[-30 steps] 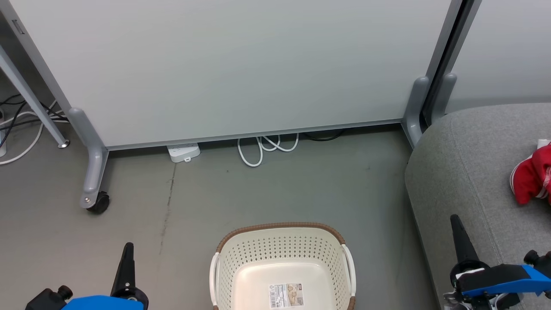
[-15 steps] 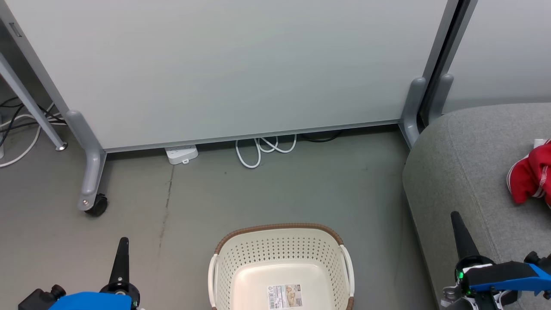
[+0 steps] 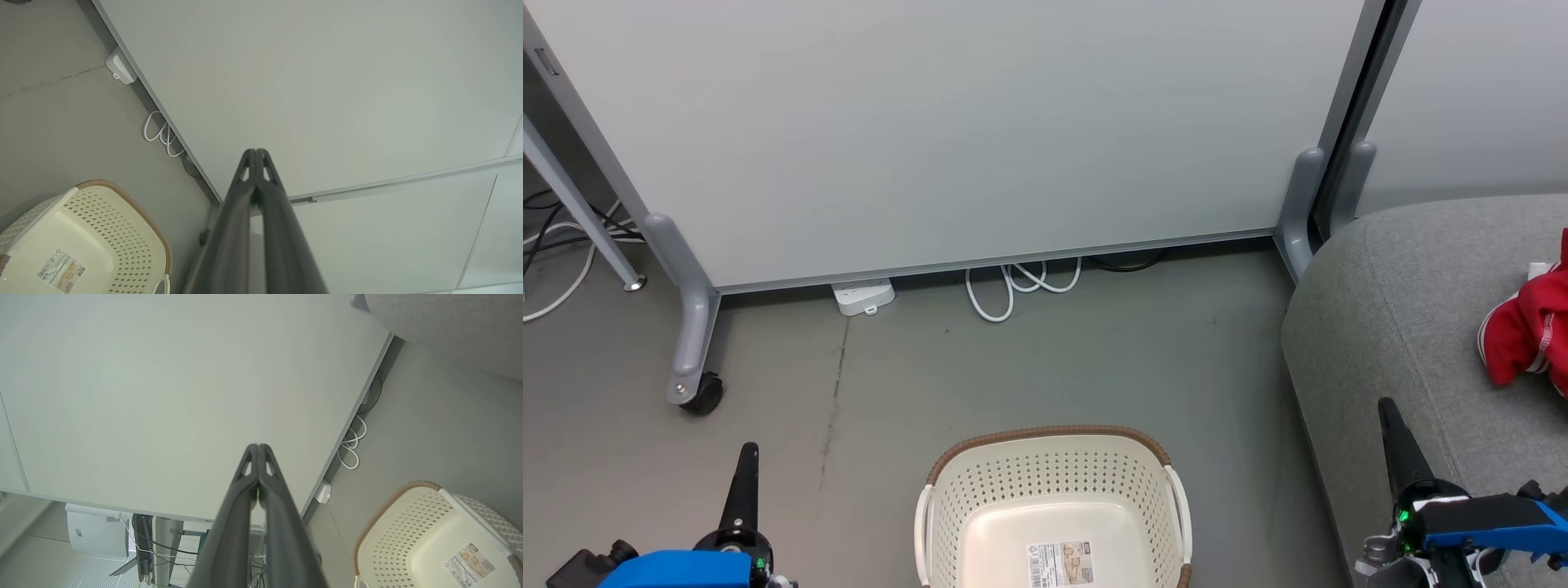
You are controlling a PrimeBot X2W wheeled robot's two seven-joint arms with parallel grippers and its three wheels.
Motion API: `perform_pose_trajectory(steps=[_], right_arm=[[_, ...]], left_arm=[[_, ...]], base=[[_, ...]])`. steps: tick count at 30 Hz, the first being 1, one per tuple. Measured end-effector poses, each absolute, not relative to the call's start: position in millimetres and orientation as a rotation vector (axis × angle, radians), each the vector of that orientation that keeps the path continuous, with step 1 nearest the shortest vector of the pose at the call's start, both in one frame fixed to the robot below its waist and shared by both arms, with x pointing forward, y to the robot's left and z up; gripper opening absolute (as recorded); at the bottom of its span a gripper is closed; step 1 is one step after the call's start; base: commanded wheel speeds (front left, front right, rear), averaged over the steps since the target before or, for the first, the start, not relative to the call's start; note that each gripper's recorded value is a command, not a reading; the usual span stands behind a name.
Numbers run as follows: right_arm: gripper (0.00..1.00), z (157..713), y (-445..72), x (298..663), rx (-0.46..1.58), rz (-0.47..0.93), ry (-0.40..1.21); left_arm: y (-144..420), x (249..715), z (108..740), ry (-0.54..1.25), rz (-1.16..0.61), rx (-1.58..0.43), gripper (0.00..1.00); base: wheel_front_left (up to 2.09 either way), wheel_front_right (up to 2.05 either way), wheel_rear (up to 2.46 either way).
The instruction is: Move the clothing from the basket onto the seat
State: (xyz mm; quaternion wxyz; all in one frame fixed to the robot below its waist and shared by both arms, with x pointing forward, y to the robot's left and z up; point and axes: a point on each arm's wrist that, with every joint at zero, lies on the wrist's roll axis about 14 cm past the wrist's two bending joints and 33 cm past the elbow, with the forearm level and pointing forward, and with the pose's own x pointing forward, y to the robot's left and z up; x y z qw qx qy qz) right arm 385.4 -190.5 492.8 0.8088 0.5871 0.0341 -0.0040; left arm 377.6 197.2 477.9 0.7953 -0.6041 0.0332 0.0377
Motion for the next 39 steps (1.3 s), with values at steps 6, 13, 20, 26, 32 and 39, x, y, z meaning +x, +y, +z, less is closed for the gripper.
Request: perform_pose_trajectory(steps=[6, 13, 20, 26, 32, 39], right_arm=[[0.0, 495.3, -191.8, 386.3, 1.31, -0.008, 0.061], [0.0, 497.3, -193.4, 386.7, 1.37, -0.009, 0.049], [0.0, 498.0, -195.0, 386.2, 1.428, -0.012, 0.041], [0.0, 501.1, -196.3, 387.6, 1.474, -0.008, 0.028], [0.0, 502.5, -197.8, 387.6, 1.517, -0.009, 0.017], [0.0, 504.1, -199.4, 387.6, 1.567, -0.009, 0.007]], left_arm=[[197.8, 379.2, 481.6, 0.061, 0.074, -1.345, 0.0], [198.4, 380.5, 485.3, 0.053, 0.064, -1.398, 0.0], [198.8, 383.1, 491.1, 0.039, 0.049, -1.449, 0.0], [198.4, 384.5, 494.6, 0.032, 0.037, -1.489, 0.0], [198.2, 385.9, 498.5, 0.023, 0.025, -1.527, 0.0], [198.7, 387.1, 502.6, 0.014, 0.012, -1.571, 0.0]], base=[[0.0, 0.0, 0.0], [0.0, 0.0, 0.0], [0.0, 0.0, 0.0], [0.0, 0.0, 0.0], [0.0, 0.0, 0.0], [0.0, 0.0, 0.0]])
